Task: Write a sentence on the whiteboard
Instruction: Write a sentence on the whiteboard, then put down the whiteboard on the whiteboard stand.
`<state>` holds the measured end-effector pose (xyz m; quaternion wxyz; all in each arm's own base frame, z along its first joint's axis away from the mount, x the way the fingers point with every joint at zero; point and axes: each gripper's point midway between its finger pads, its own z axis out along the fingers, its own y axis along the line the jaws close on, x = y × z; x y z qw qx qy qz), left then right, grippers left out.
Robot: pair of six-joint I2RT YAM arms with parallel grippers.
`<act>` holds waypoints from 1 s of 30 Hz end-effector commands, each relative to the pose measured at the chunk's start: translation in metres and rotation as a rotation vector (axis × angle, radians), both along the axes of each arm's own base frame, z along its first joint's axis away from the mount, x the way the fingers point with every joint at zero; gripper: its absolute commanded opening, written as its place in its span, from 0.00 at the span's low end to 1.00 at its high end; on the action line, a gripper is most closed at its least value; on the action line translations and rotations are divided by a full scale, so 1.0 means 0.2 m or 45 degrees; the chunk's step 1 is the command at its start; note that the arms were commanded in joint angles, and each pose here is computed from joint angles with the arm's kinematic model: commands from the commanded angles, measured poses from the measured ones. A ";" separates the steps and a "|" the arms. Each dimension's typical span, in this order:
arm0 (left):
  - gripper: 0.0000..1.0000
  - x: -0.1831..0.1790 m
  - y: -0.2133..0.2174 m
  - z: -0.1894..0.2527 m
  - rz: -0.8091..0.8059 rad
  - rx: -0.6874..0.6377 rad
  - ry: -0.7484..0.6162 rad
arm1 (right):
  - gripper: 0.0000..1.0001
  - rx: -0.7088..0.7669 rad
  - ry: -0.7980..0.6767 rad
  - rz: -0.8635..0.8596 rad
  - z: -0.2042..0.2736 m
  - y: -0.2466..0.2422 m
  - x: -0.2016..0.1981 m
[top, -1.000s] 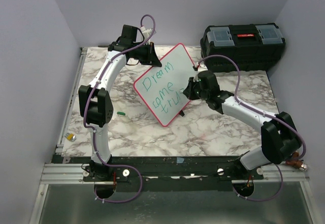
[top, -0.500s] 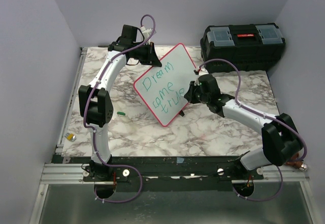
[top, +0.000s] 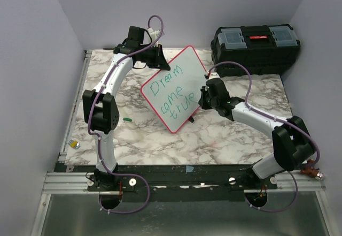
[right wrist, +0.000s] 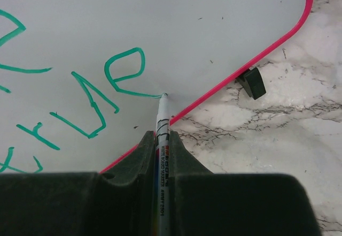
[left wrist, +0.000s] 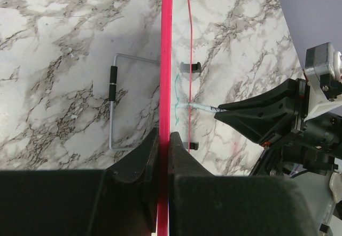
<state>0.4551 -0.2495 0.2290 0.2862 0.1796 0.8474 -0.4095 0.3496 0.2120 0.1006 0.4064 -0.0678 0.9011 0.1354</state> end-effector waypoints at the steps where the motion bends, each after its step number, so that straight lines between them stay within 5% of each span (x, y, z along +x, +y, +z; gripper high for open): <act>1: 0.00 -0.04 -0.02 -0.03 -0.019 0.066 -0.017 | 0.01 -0.047 -0.040 -0.027 0.03 0.01 0.08; 17: 0.00 -0.03 0.00 -0.05 0.007 0.096 -0.014 | 0.01 0.045 -0.433 -0.175 0.77 -0.07 0.21; 30: 0.00 -0.11 -0.01 -0.10 0.016 0.098 0.035 | 0.01 0.152 -0.477 -0.151 0.80 -0.09 0.10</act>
